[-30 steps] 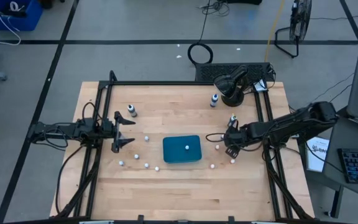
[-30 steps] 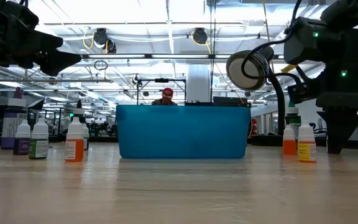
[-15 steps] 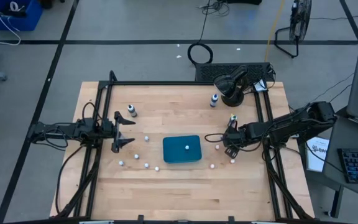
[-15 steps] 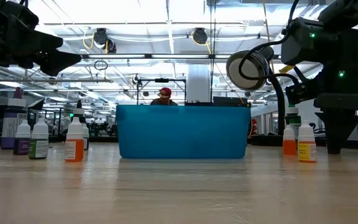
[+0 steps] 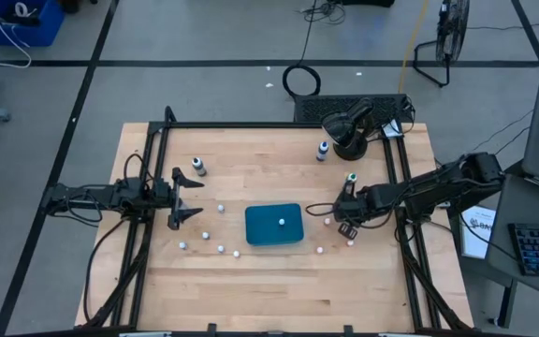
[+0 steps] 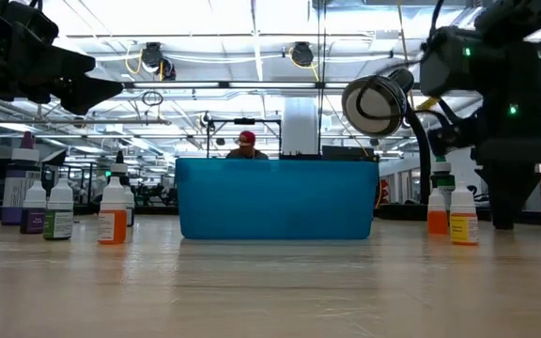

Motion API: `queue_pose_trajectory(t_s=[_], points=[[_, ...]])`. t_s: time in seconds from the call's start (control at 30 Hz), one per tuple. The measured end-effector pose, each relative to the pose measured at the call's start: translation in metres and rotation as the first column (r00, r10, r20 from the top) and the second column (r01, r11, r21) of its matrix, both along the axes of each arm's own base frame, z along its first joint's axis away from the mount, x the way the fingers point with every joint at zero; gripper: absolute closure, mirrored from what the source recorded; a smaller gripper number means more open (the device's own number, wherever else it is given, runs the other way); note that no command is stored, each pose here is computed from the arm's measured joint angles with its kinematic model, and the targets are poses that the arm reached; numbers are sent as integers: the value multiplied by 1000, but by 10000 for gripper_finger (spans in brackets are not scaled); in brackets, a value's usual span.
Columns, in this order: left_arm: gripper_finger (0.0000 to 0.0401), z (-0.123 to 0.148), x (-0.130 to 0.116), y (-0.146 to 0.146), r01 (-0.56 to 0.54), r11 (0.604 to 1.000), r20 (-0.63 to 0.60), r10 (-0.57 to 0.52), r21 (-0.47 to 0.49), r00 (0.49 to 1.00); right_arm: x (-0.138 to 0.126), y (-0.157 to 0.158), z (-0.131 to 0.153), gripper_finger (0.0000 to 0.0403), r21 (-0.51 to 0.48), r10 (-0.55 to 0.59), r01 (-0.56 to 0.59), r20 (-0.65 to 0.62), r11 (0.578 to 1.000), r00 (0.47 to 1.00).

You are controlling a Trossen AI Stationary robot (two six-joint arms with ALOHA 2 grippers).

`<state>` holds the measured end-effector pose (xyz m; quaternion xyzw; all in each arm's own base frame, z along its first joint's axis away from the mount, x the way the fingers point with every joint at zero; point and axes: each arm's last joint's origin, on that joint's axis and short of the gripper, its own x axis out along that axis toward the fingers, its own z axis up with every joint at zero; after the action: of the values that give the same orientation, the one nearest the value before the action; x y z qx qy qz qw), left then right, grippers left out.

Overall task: Pick & Place food coloring
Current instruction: Put the small orange food coloring bottle into the blue bin

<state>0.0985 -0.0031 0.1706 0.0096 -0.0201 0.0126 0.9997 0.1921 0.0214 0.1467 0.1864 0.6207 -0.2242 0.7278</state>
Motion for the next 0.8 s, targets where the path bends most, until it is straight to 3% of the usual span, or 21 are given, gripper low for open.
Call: queue_pose_trajectory(t_s=[0.23, 0.53, 0.7, 0.8], points=[[36, 0, 0, 0, 0, 1000, 0, 0, 0, 1000, 31, 16, 47, 351, -8, 101, -101, 154, 995, 983], [36, 0, 0, 0, 0, 1000, 0, 0, 0, 1000, 81, 33, 134, 351, -158, 293, -251, 372, 955, 881], [36, 0, 0, 0, 0, 1000, 0, 0, 0, 1000, 119, 40, 164, 351, -263, 416, -341, 329, 903, 848], [36, 0, 0, 0, 0, 1000, 0, 0, 0, 1000, 144, 45, 167, 351, -288, 482, -410, 259, 865, 837]])
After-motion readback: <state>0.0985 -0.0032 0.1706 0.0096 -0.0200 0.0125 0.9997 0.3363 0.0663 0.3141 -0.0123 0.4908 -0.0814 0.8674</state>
